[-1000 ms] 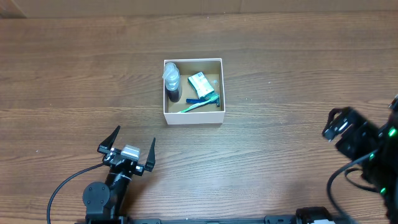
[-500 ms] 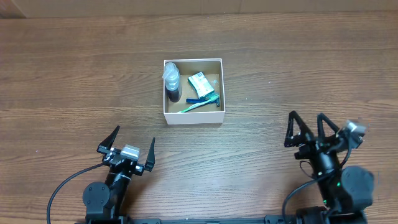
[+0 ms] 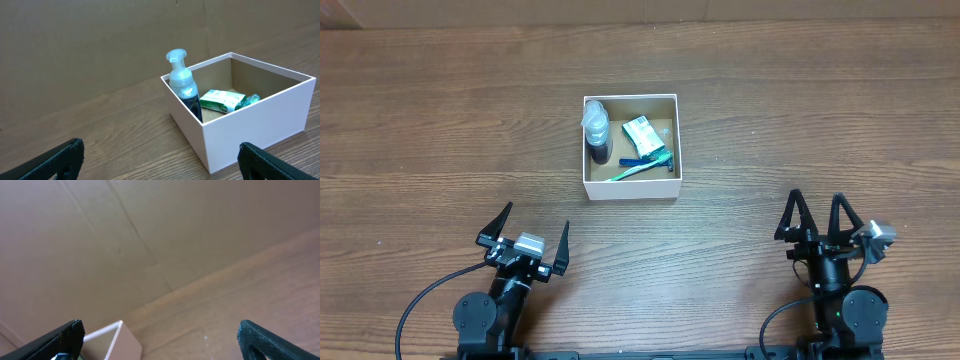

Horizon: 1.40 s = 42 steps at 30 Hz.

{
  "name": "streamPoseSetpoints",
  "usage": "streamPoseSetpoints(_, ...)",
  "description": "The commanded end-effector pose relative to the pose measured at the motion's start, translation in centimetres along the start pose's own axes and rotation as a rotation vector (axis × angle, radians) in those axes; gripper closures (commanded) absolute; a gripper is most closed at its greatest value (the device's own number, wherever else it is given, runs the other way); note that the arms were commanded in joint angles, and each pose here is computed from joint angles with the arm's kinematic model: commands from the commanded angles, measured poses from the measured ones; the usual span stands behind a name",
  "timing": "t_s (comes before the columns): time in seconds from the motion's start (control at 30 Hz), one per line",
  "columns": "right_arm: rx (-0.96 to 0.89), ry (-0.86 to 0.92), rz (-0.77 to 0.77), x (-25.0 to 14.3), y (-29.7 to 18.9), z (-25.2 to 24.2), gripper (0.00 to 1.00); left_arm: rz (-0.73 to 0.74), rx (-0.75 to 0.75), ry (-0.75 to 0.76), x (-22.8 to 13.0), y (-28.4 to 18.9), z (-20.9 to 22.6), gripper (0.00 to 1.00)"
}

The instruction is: Pack container

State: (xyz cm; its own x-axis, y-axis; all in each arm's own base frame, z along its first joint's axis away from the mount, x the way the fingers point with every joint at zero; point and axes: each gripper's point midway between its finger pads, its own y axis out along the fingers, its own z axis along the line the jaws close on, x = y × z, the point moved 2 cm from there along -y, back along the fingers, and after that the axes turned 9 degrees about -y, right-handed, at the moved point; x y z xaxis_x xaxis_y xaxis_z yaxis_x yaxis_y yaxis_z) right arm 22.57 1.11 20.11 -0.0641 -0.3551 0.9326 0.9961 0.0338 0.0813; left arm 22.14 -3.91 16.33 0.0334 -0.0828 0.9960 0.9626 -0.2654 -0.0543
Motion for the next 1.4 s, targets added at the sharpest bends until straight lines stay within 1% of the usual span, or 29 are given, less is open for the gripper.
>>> streamPoseSetpoints(0.0,-0.028,-0.009,0.013,-1.0,-0.1,-0.7,0.00,-0.008,0.015,0.020,0.1,-0.1,0.3,0.00)
streamPoseSetpoints(0.2,-0.035,-0.037,0.090,-2.7,-0.2,-1.0,0.00,-0.007,0.015,0.020,0.1,-0.1,0.3,0.00)
streamPoseSetpoints(0.3,0.061,-0.215,0.124,-3.4,-0.3,0.2,0.00,-0.008,0.015,0.020,0.1,-0.1,0.3,0.00)
streamPoseSetpoints(0.43,0.075,-0.310,0.121,-3.4,-0.3,0.3,0.00,-0.007,0.015,0.020,0.1,-0.1,0.3,0.00)
streamPoseSetpoints(0.7,0.051,-0.345,0.118,-3.3,-0.2,-0.1,0.00,-0.007,0.015,0.020,0.1,-0.1,0.3,0.00)
streamPoseSetpoints(1.1,0.051,-0.346,0.118,-3.3,-0.2,-0.1,0.00,-0.007,0.015,0.020,0.1,-0.1,0.3,0.00)
streamPoseSetpoints(1.37,0.068,-0.482,0.115,-3.3,-0.3,0.1,0.00,-0.008,0.015,0.020,0.1,-0.1,0.3,0.00)
